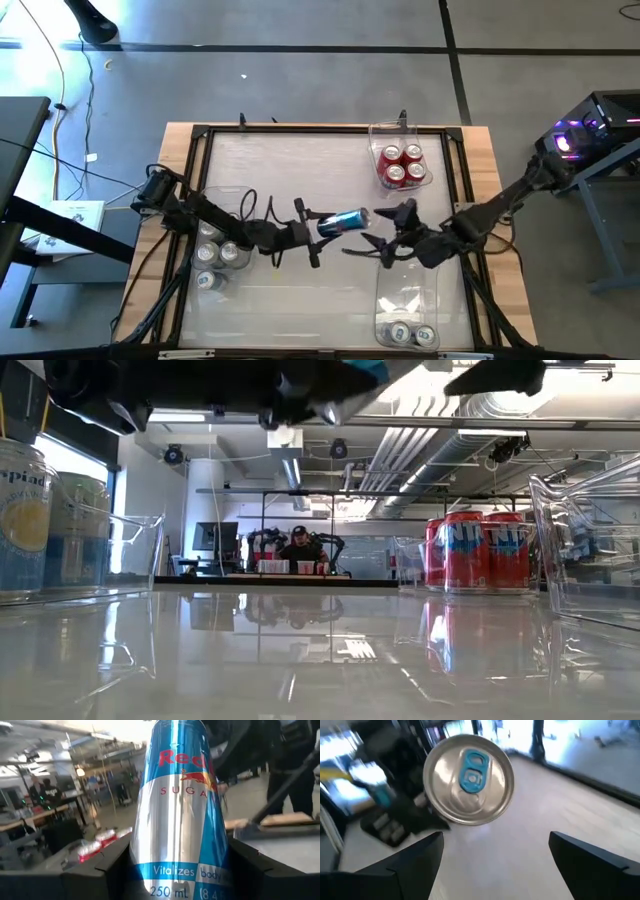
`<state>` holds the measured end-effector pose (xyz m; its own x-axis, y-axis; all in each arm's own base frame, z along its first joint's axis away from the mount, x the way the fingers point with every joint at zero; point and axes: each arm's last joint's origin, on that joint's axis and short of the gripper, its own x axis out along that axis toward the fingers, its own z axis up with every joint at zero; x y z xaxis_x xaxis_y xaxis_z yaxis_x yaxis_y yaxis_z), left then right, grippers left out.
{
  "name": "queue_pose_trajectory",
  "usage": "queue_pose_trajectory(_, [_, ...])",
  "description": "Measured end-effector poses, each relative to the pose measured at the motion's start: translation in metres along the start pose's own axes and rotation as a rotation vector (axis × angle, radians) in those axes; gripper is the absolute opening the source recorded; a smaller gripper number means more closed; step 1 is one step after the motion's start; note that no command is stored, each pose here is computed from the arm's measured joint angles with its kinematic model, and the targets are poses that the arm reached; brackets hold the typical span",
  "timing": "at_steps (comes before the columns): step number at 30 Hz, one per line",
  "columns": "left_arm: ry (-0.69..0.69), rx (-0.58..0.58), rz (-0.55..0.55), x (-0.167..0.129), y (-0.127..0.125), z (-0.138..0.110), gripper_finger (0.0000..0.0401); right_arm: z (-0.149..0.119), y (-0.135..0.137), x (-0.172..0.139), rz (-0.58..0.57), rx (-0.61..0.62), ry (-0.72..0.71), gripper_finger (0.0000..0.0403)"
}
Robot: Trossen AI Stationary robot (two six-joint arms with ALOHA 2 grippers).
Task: Sort soda cans
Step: Put the top blue soda can into the bottom right transparent bin
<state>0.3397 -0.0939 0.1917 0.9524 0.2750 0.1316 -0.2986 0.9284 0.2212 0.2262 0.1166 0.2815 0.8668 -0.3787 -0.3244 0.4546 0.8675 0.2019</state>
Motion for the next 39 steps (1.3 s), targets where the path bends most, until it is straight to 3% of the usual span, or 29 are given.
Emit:
queue_pose_trajectory(7, [-0.020, 0.014, 0.078, 0.000, 0.004, 0.004, 0.0231, -0.003, -0.002, 0.020, 0.053, 0.134, -0.260, 0.0357])
queue_pose_trajectory(23, [-0.018, 0.014, 0.084, 0.000, 0.004, 0.004, 0.0233, 0.011, -0.012, 0.035, 0.100, 0.131, -0.304, 0.0355])
queue_pose_trajectory(27, [-0.016, 0.016, 0.081, 0.000, 0.003, 0.004, 0.0234, 0.015, -0.011, 0.034, 0.109, 0.134, -0.333, 0.0328])
queue_pose_trajectory(35, [-0.014, 0.032, 0.081, 0.000, 0.004, 0.004, 0.0243, 0.016, -0.011, 0.032, 0.120, 0.137, -0.333, 0.0230])
queue_pose_trajectory(39, [-0.006, 0.054, 0.034, 0.002, 0.003, 0.002, 0.0274, 0.020, -0.013, 0.026, 0.134, 0.140, -0.330, 0.0229])
